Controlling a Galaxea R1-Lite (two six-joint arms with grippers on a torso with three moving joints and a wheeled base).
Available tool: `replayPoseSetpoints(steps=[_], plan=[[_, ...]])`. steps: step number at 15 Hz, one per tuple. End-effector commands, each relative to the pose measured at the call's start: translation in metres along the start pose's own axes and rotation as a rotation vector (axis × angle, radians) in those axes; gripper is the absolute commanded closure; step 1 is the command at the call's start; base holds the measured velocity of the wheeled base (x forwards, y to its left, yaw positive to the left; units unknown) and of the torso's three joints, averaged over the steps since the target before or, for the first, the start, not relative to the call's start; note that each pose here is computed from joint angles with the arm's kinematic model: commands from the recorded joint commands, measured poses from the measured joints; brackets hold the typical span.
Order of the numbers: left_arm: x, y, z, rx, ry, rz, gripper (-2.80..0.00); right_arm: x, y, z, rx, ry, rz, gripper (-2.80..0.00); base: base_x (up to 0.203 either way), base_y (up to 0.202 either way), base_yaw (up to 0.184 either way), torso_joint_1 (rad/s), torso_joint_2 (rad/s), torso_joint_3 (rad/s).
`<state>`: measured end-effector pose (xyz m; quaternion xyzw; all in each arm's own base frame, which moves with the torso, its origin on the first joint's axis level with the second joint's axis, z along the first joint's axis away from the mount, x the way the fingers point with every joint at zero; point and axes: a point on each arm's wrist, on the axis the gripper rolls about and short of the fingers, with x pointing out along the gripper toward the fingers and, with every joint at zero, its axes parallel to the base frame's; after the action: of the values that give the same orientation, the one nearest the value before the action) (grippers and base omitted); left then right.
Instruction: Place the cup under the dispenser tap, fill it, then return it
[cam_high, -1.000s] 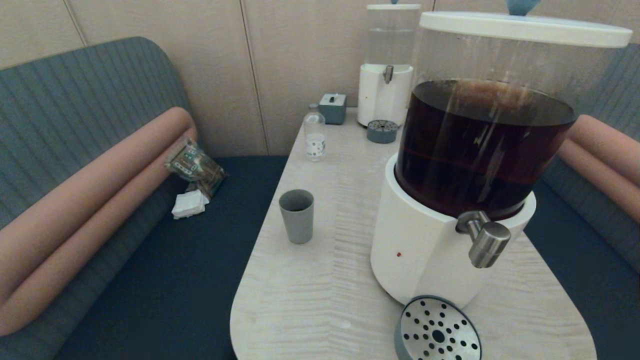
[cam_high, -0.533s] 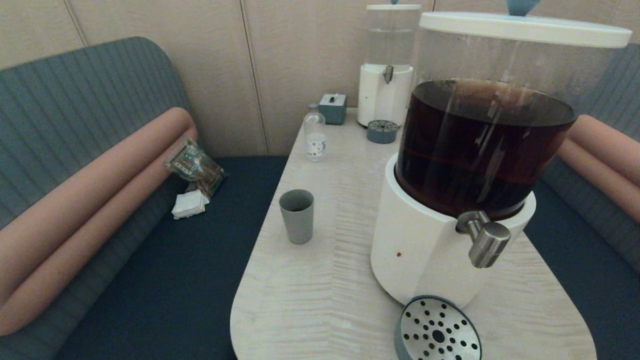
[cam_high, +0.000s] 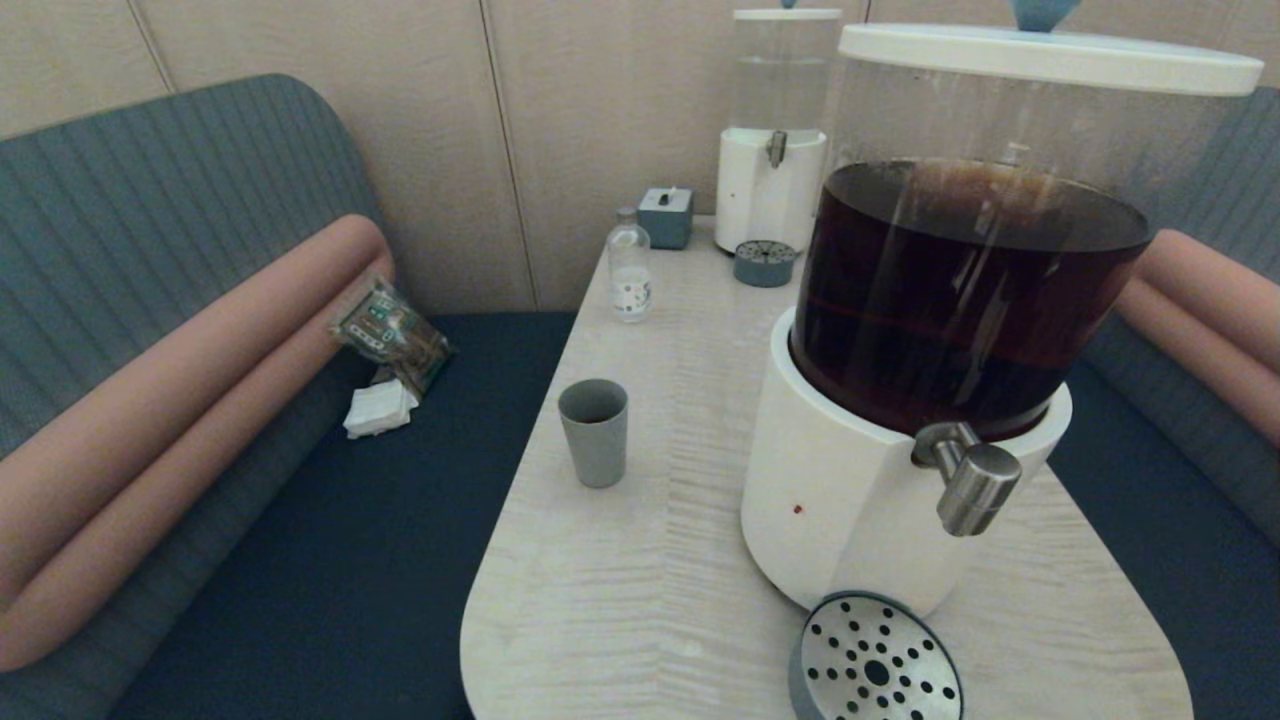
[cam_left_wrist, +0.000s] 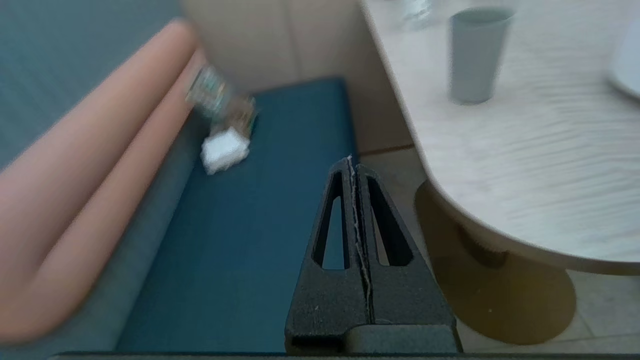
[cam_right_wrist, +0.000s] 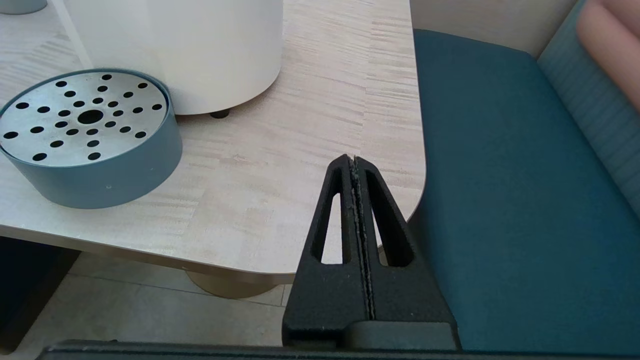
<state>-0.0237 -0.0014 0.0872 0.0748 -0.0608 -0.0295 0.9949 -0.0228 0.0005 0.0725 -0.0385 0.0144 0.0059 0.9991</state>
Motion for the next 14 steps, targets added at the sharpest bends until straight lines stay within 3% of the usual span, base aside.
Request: replayPoseSetpoints(steps=[1, 3, 6, 10, 14], plan=[[0.0, 0.0002, -0.0013, -0.015, 0.014, 0.016, 0.0, -0.0003, 0.0, -0.0001, -0.001, -0.003, 0.0, 0.0, 0.0, 0.0, 0.0, 0.0, 0.0, 0.0], [-0.0004, -0.0002, -0.0077, -0.032, 0.083, 0.03, 0.0, -0.0003, 0.0, -0.0001, -0.001, -0.003, 0.0, 0.0, 0.0, 0.0, 0.0, 0.0, 0.0, 0.0], [-0.0005, -0.0006, -0.0104, -0.084, 0.11, 0.031, 0.0, -0.0003, 0.0, -0.0001, -0.001, -0.003, 0.0, 0.0, 0.0, 0.0, 0.0, 0.0, 0.0, 0.0], [-0.0005, -0.0006, -0.0109, -0.125, 0.111, 0.036, 0.0, -0.0003, 0.0, -0.0001, -0.001, -0.003, 0.0, 0.0, 0.0, 0.0, 0.0, 0.0, 0.0, 0.0], [-0.0005, -0.0006, -0.0109, -0.126, 0.111, 0.037, 0.0, -0.0003, 0.0, -0.0001, -0.001, -0.003, 0.0, 0.0, 0.0, 0.0, 0.0, 0.0, 0.0, 0.0]])
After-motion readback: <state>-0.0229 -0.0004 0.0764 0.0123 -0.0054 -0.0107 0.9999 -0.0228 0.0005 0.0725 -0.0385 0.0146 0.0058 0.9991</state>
